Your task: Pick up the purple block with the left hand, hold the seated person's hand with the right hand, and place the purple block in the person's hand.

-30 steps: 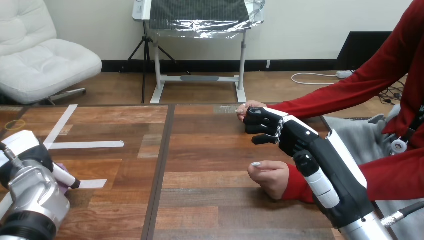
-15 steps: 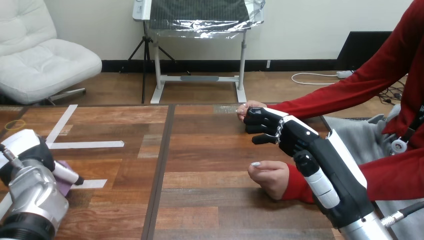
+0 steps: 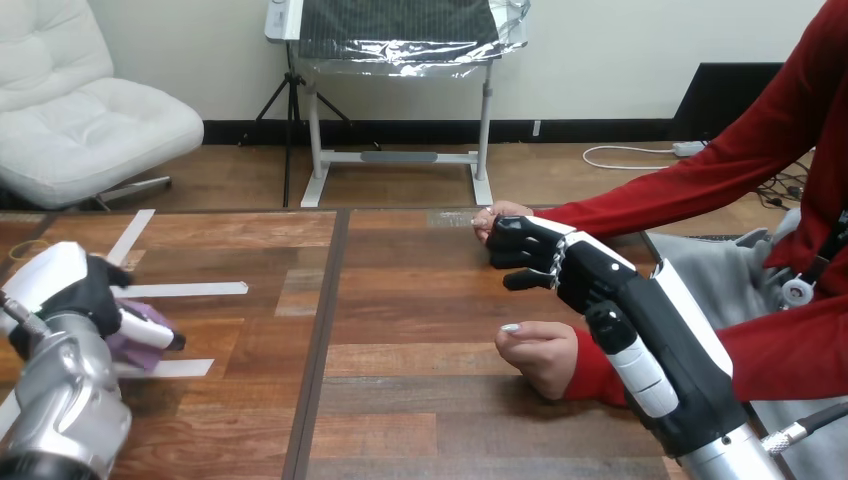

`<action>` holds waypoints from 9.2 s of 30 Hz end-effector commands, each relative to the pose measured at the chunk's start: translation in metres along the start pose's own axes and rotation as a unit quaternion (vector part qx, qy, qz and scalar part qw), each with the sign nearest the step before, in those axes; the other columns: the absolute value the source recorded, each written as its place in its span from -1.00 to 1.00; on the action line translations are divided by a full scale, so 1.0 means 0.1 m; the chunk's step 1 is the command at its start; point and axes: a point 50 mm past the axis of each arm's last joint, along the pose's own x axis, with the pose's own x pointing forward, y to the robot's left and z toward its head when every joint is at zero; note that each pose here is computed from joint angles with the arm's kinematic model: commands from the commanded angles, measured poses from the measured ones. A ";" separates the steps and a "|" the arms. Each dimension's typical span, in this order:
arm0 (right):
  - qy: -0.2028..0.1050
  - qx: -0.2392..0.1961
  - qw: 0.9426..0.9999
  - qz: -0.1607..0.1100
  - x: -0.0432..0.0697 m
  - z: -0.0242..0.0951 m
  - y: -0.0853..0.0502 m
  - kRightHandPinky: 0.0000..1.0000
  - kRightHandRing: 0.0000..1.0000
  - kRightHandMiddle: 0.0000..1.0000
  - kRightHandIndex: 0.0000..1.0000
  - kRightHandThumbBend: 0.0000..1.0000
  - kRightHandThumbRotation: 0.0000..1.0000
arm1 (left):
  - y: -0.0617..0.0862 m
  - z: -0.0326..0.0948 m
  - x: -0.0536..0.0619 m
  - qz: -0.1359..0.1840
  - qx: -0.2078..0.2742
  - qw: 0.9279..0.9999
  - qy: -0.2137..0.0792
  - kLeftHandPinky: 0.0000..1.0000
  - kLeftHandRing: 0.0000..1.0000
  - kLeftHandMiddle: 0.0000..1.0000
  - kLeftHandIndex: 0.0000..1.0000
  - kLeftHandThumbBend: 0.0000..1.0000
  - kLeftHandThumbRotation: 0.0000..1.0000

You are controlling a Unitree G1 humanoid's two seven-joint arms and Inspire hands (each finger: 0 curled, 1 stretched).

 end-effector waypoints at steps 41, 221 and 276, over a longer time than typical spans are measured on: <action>0.011 -0.139 0.990 -0.008 0.33 0.01 -0.38 0.51 0.58 0.61 0.63 0.89 0.93 | 0.39 0.68 -0.79 0.039 -0.152 0.953 -0.260 -0.39 -0.27 -0.15 -0.08 0.49 -1.00; -0.053 -0.132 0.990 -0.003 0.26 0.29 -0.33 0.44 0.54 0.58 0.59 0.93 1.00 | 0.13 0.55 0.25 -0.069 0.155 0.983 -0.074 0.12 0.45 0.52 0.55 0.78 -0.57; -0.059 -0.131 0.990 -0.007 0.25 0.29 -0.33 0.44 0.53 0.58 0.59 0.85 1.00 | 0.13 0.59 0.25 -0.105 0.157 0.981 -0.049 0.33 0.39 0.40 0.24 0.66 -0.37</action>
